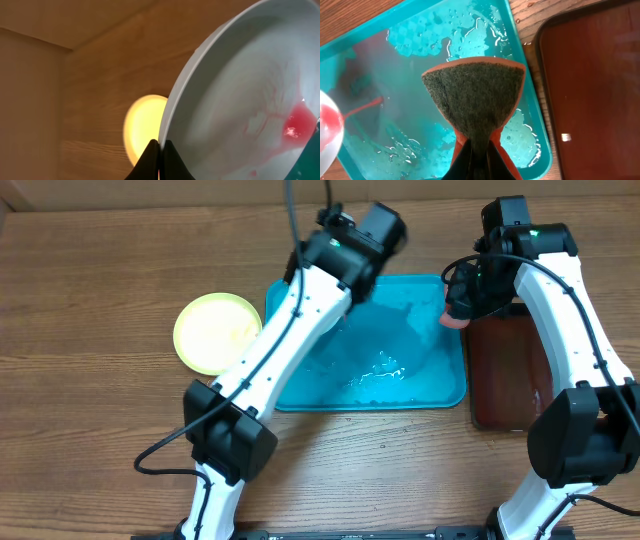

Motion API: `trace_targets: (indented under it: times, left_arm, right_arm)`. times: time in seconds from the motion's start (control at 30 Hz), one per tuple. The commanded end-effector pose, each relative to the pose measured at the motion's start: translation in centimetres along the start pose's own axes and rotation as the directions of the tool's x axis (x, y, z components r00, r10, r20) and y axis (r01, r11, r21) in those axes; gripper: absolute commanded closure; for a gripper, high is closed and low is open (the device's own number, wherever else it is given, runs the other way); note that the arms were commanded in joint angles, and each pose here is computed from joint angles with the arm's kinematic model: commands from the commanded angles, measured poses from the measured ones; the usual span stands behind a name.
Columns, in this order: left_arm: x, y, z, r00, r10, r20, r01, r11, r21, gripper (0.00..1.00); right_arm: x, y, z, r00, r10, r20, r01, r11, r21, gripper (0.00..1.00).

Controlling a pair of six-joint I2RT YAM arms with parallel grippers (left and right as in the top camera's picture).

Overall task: Clean dirty plates on tray and stack at the side
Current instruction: 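Lift the white plate with the left gripper and carry it left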

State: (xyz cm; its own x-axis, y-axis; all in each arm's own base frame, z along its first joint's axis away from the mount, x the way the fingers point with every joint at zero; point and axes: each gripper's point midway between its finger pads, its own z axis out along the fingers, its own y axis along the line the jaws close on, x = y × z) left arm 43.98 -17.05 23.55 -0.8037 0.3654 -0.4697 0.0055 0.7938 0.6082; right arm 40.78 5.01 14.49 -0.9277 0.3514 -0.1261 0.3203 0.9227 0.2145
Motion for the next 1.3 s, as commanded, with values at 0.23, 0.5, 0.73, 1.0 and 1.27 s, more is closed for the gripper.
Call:
trace_targets:
  times: [0.23,0.5,0.73,1.0,1.27]
  left_arm:
    - [0.2,3.5,-3.0,0.984,-0.162,0.075,0.172,0.974,-0.149,0.96]
    - [1.6,2.9,-3.2,0.971,-0.236,0.038,0.239,0.962,-0.133,0.96]
    - [3.2,-0.3,-2.6,0.972,-0.234,-0.022,0.232,0.97,-0.071,0.96]
    - [4.2,-2.0,-1.9,0.977,-0.203,0.064,0.212,0.963,-0.167,0.96]
    - [2.5,-0.6,-3.2,0.964,-0.167,0.206,0.22,0.937,-0.27,0.96]
  right_arm:
    - [-2.0,-1.9,-3.3,0.995,0.052,0.086,-0.049,0.998,-0.03,0.96]
    - [-2.7,-5.7,-4.1,0.986,0.14,0.088,-0.14,0.99,-0.011,0.96]
    - [-2.7,-8.6,-4.5,0.98,0.186,0.072,-0.187,0.982,0.01,0.96]
    - [-3.0,-9.8,-4.7,0.974,0.213,0.08,-0.215,0.976,0.013,0.96]
    - [-3.0,-10.1,-4.8,0.972,0.219,0.083,-0.221,0.975,0.016,0.96]
